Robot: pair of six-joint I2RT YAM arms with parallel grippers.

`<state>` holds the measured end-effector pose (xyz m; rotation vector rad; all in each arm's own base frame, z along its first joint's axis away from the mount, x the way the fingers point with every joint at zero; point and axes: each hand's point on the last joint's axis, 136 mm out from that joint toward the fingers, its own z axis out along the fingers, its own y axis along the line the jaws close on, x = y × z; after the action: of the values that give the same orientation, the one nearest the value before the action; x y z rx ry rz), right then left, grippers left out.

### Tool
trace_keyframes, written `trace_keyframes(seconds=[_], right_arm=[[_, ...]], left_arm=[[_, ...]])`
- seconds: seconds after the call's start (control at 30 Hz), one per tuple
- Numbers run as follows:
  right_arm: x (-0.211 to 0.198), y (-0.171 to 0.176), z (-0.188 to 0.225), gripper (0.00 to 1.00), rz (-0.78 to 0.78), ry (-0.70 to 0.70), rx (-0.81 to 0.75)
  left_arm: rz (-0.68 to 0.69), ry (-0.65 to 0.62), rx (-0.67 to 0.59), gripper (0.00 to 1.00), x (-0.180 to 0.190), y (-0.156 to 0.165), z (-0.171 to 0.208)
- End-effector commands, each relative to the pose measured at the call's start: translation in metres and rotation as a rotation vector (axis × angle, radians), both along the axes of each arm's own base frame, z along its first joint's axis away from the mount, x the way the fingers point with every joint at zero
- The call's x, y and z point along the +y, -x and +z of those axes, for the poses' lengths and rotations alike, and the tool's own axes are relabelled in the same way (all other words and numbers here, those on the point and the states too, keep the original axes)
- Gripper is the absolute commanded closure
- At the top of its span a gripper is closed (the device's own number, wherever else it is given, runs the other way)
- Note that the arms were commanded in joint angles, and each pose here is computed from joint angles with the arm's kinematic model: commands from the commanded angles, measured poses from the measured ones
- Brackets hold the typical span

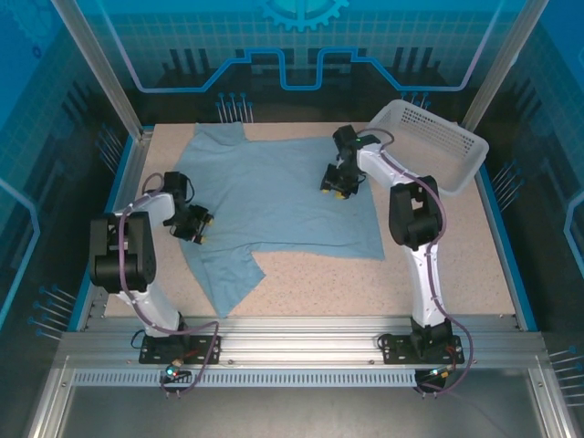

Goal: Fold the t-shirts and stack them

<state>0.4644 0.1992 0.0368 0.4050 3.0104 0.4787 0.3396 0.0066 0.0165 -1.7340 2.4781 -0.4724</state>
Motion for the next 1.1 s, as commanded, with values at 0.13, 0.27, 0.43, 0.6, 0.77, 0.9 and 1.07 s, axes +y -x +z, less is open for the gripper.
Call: trace_keyframes(seconds=[0.13,0.27,0.43,0.6,0.77,0.9,1.07], right_arm=[[-0.026,0.038,-0.047,0.62,-0.011,0.164,0.229],[-0.035,0.037,-0.051,0.63,-0.009,0.195,0.236],[-0.043,0.037,-0.052,0.65,-0.012,0.234,0.234],[-0.056,0.036,-0.050,0.66,-0.025,0.284,0.231],[-0.066,0.030,-0.048,0.66,-0.040,0.285,0.222],[-0.067,0.023,-0.045,0.66,-0.043,0.263,0.210],[-0.048,0.006,-0.016,0.66,0.010,0.210,0.102]], left_arm=[[0.067,-0.097,0.062,0.57,0.037,0.049,-0.003],[0.088,-0.106,0.053,0.54,0.051,0.061,-0.001],[0.096,-0.101,0.023,0.52,0.059,0.061,0.002],[0.117,-0.155,0.114,0.54,0.073,0.080,0.003],[0.141,-0.226,0.183,0.57,0.098,0.104,0.007],[0.178,-0.276,0.194,0.57,0.117,0.115,0.018],[0.153,-0.304,0.045,0.57,0.110,0.083,0.062]])
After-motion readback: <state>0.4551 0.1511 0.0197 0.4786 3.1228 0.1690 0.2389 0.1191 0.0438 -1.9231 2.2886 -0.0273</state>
